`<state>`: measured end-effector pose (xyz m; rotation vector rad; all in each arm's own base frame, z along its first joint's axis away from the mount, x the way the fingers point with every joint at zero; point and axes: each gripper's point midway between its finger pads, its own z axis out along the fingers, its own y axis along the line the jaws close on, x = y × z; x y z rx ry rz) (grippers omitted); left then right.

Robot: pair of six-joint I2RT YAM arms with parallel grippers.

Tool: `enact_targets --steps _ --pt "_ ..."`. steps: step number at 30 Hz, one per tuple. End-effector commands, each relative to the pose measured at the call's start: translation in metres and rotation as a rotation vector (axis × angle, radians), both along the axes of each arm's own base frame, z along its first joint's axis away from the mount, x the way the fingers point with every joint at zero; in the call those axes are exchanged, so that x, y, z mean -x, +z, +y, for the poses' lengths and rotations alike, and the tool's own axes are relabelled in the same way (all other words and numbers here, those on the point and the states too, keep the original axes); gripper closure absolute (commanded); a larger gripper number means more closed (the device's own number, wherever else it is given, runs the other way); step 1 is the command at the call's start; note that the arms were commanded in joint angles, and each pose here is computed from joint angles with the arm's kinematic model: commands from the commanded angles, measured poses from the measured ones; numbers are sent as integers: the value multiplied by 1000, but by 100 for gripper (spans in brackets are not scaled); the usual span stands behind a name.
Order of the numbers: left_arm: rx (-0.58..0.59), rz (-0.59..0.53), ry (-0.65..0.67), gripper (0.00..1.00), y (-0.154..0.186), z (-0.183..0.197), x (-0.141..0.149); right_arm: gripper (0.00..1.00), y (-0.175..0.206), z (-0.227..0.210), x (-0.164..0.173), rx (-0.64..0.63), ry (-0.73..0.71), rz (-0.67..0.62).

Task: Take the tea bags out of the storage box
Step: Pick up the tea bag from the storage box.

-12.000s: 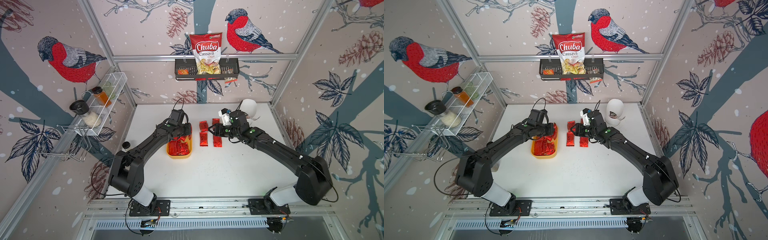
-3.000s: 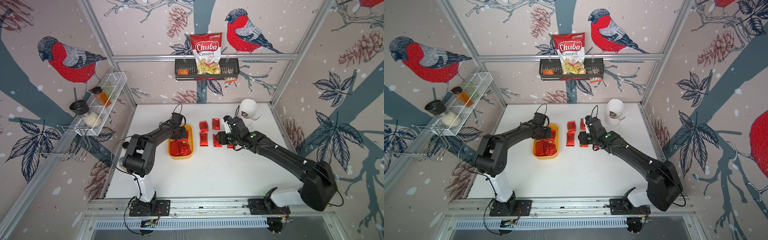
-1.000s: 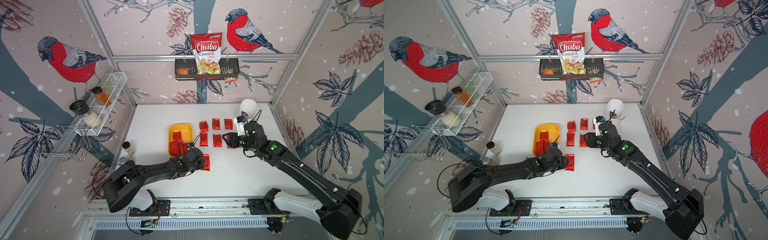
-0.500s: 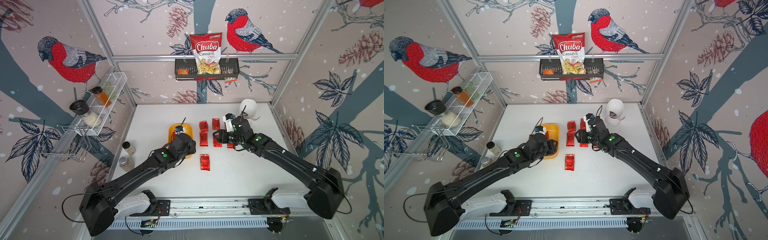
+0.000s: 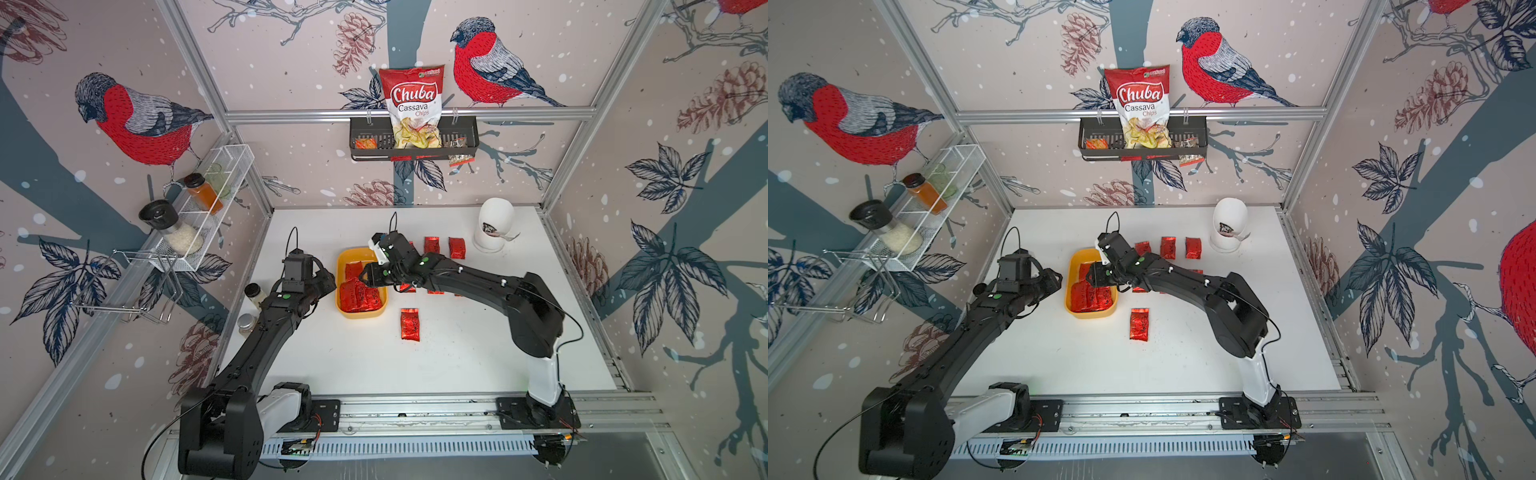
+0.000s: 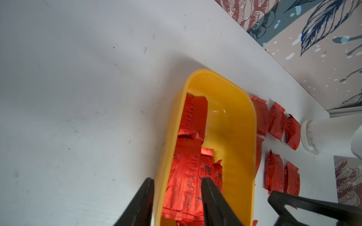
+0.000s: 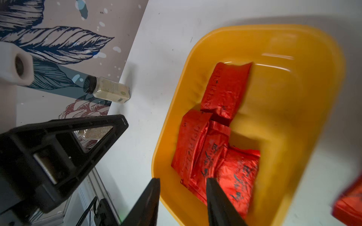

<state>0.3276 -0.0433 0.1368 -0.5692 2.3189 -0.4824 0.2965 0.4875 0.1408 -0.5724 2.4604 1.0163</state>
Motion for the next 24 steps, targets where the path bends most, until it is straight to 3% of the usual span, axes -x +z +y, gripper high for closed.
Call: enact_targets --steps 1,12,24 --pt "37 -31 -51 55 2 0 -3 57 -20 16 0 18 19 59" --pt "53 -24 -68 55 -8 -1 1 60 -64 25 -11 98 -12 104" --pt "63 -27 -82 55 -6 -4 4 69 -80 40 4 112 31 129"
